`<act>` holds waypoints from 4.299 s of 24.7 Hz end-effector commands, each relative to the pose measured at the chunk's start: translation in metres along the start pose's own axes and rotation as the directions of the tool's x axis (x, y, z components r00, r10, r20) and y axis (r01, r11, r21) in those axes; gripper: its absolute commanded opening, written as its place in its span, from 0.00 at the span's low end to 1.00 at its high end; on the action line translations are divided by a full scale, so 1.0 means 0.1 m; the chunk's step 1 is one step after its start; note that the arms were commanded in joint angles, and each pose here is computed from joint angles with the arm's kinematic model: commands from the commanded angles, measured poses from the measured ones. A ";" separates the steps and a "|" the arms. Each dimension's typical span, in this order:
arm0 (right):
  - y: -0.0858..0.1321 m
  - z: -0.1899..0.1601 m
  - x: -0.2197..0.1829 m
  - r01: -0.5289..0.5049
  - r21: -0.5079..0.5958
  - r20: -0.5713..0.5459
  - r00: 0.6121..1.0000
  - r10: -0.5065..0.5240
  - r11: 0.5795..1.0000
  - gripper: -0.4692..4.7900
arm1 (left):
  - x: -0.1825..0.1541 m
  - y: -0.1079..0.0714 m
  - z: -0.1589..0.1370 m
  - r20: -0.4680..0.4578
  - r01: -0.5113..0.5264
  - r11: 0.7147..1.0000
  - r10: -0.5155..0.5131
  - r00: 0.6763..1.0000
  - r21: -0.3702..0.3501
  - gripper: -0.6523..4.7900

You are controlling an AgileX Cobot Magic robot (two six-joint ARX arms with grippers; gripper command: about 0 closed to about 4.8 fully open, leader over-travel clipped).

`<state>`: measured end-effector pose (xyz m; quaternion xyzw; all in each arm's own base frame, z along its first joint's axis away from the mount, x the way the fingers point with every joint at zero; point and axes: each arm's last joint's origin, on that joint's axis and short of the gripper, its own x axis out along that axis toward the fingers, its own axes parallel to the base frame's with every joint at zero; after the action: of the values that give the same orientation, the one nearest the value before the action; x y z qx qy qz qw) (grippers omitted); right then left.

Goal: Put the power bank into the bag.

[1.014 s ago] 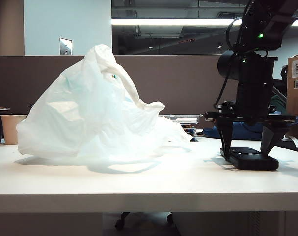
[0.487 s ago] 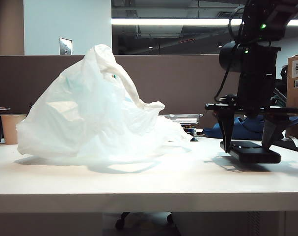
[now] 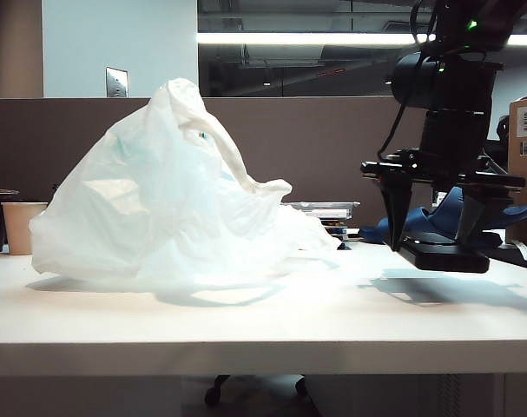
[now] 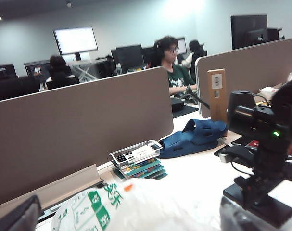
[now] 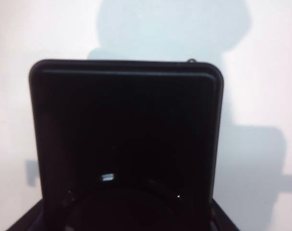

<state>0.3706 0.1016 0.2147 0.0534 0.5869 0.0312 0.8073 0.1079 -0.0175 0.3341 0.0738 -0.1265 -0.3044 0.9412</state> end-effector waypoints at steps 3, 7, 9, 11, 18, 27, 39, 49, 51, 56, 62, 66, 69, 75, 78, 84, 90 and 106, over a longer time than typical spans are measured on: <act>0.05 0.05 -0.10 -0.066 -0.030 0.023 0.997 0.067 0.997 0.62 | 0.48 0.32 0.19 -0.058 0.123 0.992 -0.122 0.991 0.009 0.91; 0.08 0.15 -0.23 -0.086 -0.055 0.062 0.994 0.089 0.995 0.62 | 0.93 0.47 0.22 -0.122 0.209 0.977 -0.204 0.971 0.027 0.91; 0.11 0.20 -0.30 -0.126 -0.061 0.080 0.988 0.130 0.990 0.62 | 1.18 0.49 0.19 -0.136 0.258 0.966 -0.256 0.957 0.001 0.91; 0.13 0.25 -0.36 -0.147 -0.066 0.097 0.983 0.153 0.987 0.62 | 1.39 0.49 0.13 -0.155 0.295 0.955 -0.295 0.943 -0.023 0.91; 0.22 0.32 -0.50 -0.328 -0.099 0.089 0.937 0.337 0.939 0.62 | 1.92 0.34 -0.31 -0.357 0.296 0.955 -0.276 0.892 0.001 0.91; 0.22 0.31 -0.50 -0.334 -0.122 0.077 0.936 0.344 0.935 0.59 | 2.09 -0.15 -0.42 -0.518 0.289 0.927 -0.129 0.845 0.241 0.91; 0.22 0.31 -0.50 -0.340 -0.122 0.072 0.934 0.350 0.932 0.59 | 2.19 -0.18 -0.80 -0.724 0.267 0.919 0.029 0.689 0.290 0.91; 0.22 0.31 -0.50 -0.340 -0.123 0.071 0.934 0.350 0.932 0.59 | 2.20 -0.12 -0.84 -0.741 0.162 0.899 0.221 0.635 0.406 0.11; 0.23 0.30 -0.50 -0.356 -0.128 0.064 0.928 0.366 0.925 0.58 | 2.21 -0.14 -0.83 -0.734 0.195 0.910 0.154 0.661 0.366 0.11; 0.27 0.24 -0.50 -0.426 -0.164 -0.015 0.903 0.429 0.890 0.58 | 2.26 -0.18 -0.79 -0.679 0.268 0.923 -0.009 0.734 0.277 0.11; 0.44 0.05 -0.50 -0.509 -0.216 -0.169 0.860 0.482 0.833 0.55 | 2.30 -0.18 -0.74 -0.615 0.268 0.926 -0.052 0.787 0.265 0.11; 0.61 -0.06 -0.52 -0.557 -0.224 -0.240 0.827 0.509 0.800 0.55 | 2.32 -0.18 -0.73 -0.600 0.238 0.940 -0.047 0.799 0.243 0.11; 0.65 -0.06 -0.52 -0.589 -0.228 -0.246 0.805 0.539 0.776 0.55 | 2.32 -0.19 -0.72 -0.590 0.265 0.938 -0.086 0.803 0.224 0.11; 0.74 -0.06 -0.53 -0.615 -0.259 -0.229 0.788 0.572 0.745 0.55 | 2.32 -0.23 -0.71 -0.551 0.363 0.919 -0.225 0.804 0.154 0.11; 0.78 0.00 -0.53 -0.621 -0.279 -0.171 0.783 0.598 0.733 0.50 | 2.31 -0.25 -0.72 -0.540 0.412 0.904 -0.291 0.790 0.116 0.11; 0.82 0.10 -0.55 -0.623 -0.339 -0.084 0.767 0.637 0.705 0.49 | 2.30 -0.26 -0.71 -0.526 0.441 0.893 -0.331 0.784 0.095 0.11; 0.83 0.19 -0.55 -0.543 -0.385 0.026 0.802 0.596 0.747 0.49 | 2.30 -0.30 -0.70 -0.469 0.527 0.849 -0.450 0.760 0.040 0.11; 0.83 0.34 -0.46 -0.544 -0.386 0.118 0.771 0.625 0.744 0.49 | 2.26 -0.33 -0.71 -0.441 0.605 0.795 -0.554 0.706 -0.031 0.11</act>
<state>0.3869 0.1777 0.2680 0.0934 0.4511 0.3674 0.8079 0.2880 -0.1741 0.3004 0.2324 0.0959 -0.5461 0.7991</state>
